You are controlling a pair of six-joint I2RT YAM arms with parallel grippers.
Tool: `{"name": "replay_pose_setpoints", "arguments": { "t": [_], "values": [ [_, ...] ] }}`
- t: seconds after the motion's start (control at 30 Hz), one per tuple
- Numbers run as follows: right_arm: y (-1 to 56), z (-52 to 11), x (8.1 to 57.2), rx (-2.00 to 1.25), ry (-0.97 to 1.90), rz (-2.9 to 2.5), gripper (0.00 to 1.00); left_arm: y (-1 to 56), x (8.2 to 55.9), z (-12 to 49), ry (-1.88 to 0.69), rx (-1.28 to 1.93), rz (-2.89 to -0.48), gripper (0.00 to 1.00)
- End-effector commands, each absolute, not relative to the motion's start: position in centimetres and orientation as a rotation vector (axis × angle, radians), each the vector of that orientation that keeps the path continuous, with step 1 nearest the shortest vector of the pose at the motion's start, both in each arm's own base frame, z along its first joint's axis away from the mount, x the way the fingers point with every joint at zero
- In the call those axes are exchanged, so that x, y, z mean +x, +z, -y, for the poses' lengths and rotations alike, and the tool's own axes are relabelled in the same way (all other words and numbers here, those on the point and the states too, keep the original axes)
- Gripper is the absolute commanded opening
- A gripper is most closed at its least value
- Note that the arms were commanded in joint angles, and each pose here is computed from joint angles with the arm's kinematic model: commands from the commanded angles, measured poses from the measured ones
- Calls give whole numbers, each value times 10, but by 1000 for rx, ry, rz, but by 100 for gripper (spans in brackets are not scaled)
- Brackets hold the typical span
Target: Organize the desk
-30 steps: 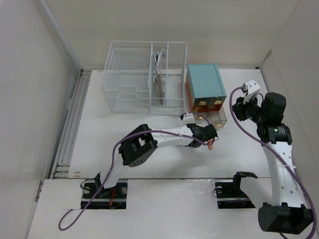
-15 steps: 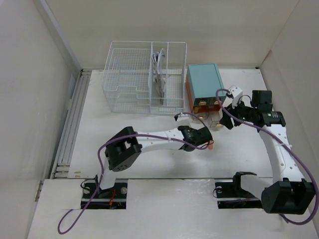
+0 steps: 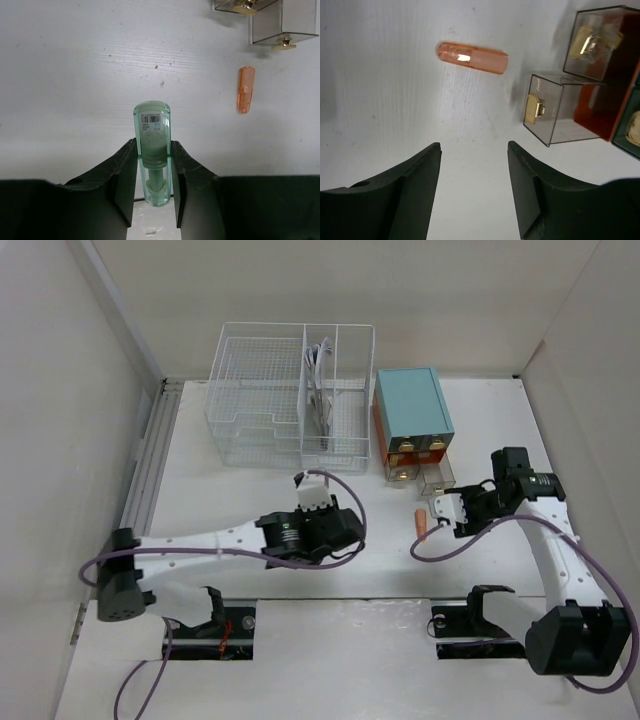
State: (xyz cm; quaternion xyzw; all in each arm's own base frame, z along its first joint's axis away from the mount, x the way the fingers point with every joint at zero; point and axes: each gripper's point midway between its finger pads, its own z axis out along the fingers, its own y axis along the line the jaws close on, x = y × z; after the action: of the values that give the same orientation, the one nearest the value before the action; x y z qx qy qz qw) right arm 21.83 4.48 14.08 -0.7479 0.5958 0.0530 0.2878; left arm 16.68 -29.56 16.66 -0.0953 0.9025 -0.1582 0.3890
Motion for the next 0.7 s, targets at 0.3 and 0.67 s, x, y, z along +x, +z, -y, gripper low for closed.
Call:
{"name": "replay_pose_setpoints", "arguments": {
  "t": [0.3,0.67],
  "values": [
    [113,-75,246,-2703,157,-564,57,191,164,271,-556,-123,-2252,0],
    [85,-128,280,-2759,37,-281,57,181,164,281,-528,-80,-2281,0]
  ]
}}
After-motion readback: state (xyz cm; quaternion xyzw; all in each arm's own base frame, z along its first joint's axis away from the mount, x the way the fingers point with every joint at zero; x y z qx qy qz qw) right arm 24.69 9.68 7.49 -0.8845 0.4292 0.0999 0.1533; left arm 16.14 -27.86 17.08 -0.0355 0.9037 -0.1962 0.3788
